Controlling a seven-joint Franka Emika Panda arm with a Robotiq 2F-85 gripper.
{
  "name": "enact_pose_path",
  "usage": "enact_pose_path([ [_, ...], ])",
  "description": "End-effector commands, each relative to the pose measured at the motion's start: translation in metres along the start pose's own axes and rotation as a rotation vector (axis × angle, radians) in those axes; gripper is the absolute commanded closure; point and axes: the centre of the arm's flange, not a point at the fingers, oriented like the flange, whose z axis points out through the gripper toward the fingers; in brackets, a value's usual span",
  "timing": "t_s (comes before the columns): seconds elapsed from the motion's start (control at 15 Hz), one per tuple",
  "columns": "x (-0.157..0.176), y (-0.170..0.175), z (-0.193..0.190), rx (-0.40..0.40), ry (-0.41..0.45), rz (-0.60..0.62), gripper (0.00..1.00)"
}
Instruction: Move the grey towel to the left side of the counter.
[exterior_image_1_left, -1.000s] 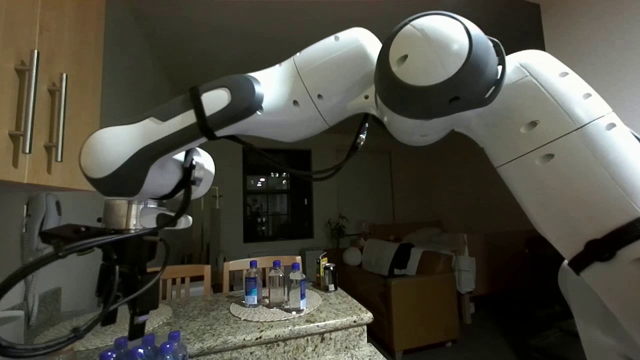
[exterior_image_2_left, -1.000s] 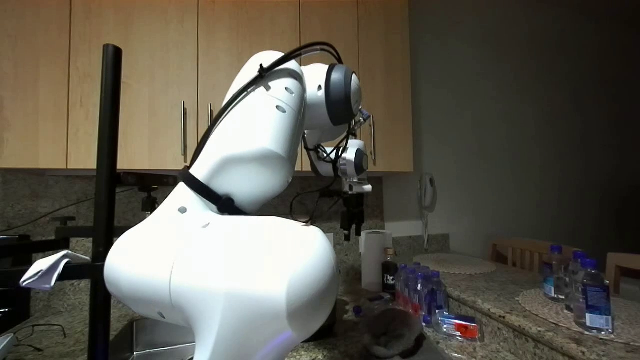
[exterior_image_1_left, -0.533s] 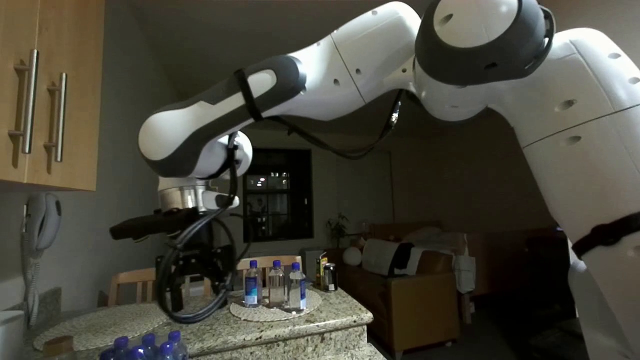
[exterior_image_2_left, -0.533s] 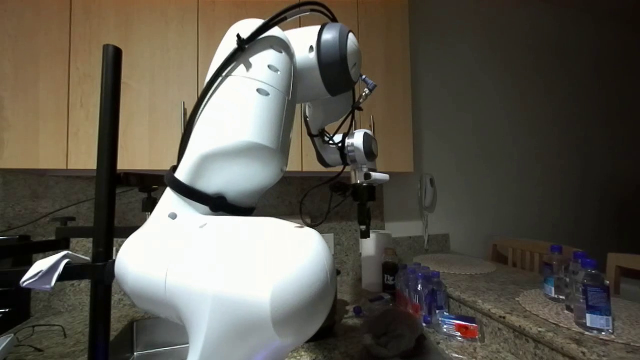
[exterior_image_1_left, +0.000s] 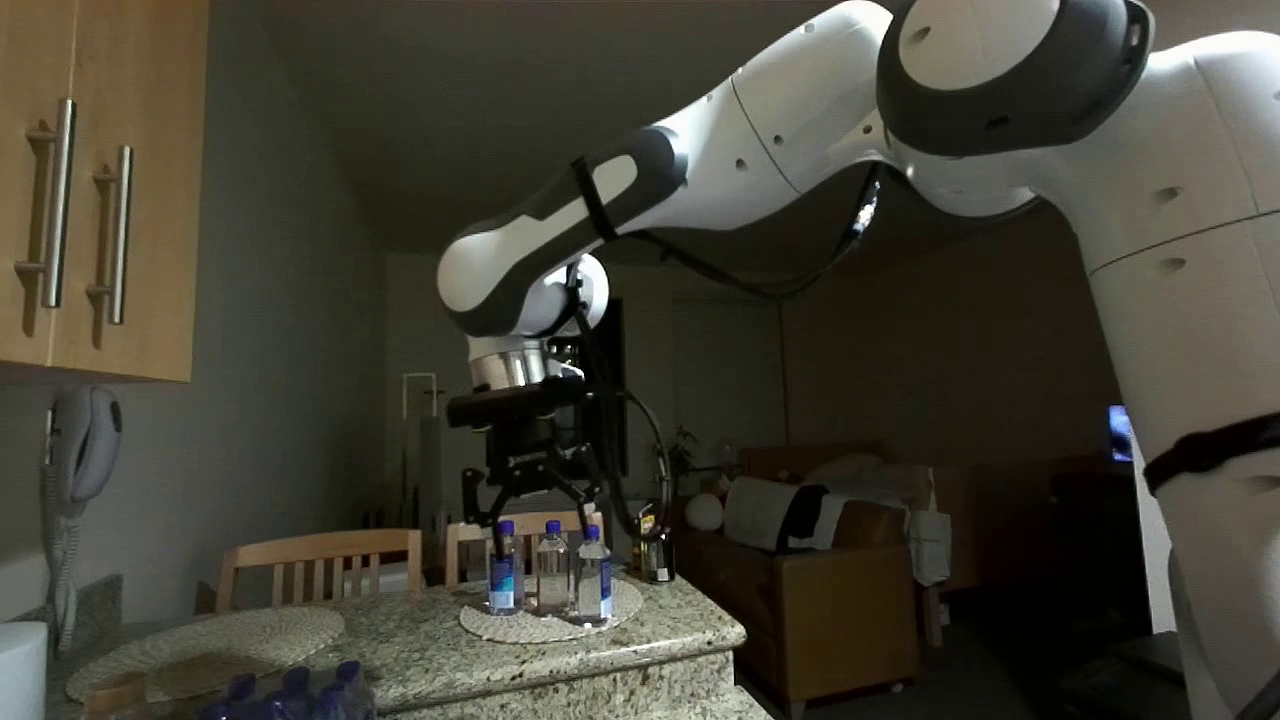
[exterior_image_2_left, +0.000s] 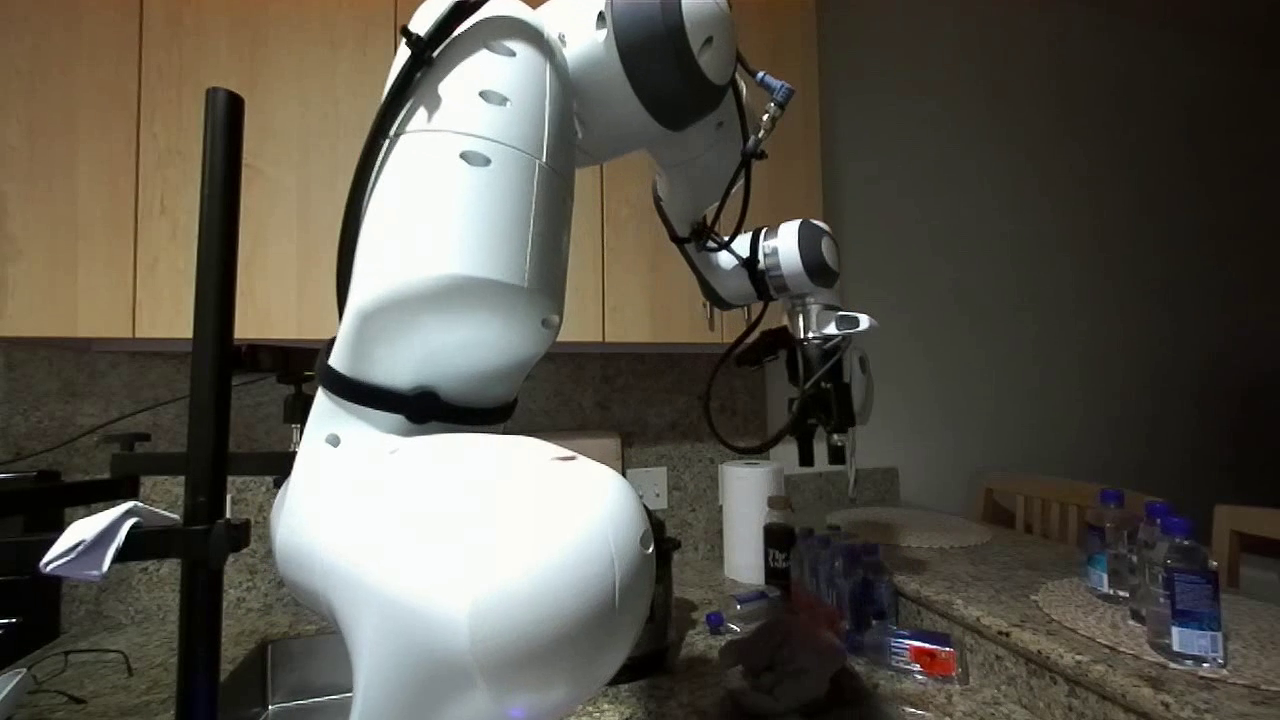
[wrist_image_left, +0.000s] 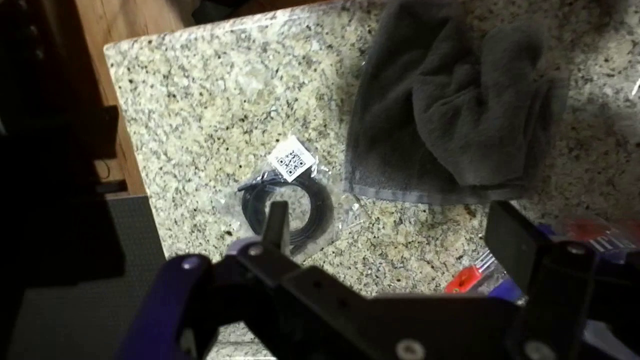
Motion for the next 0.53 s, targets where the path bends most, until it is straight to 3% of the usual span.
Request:
enact_pose_path([
  [0.0,0.012,0.069,-0.008,0.004,0.019,-0.195,0.0],
  [0.07,0.013,0.086,-0.013,0.014,0.021,-0.246,0.0],
  [0.13,0.021,0.044,-0.007,0.009,0.004,-0.149,0.0],
  [0.27,0.024,0.066,-0.014,0.016,0.011,-0.196,0.0],
  [0.47,0.018,0.07,-0.016,0.017,0.015,-0.211,0.0],
])
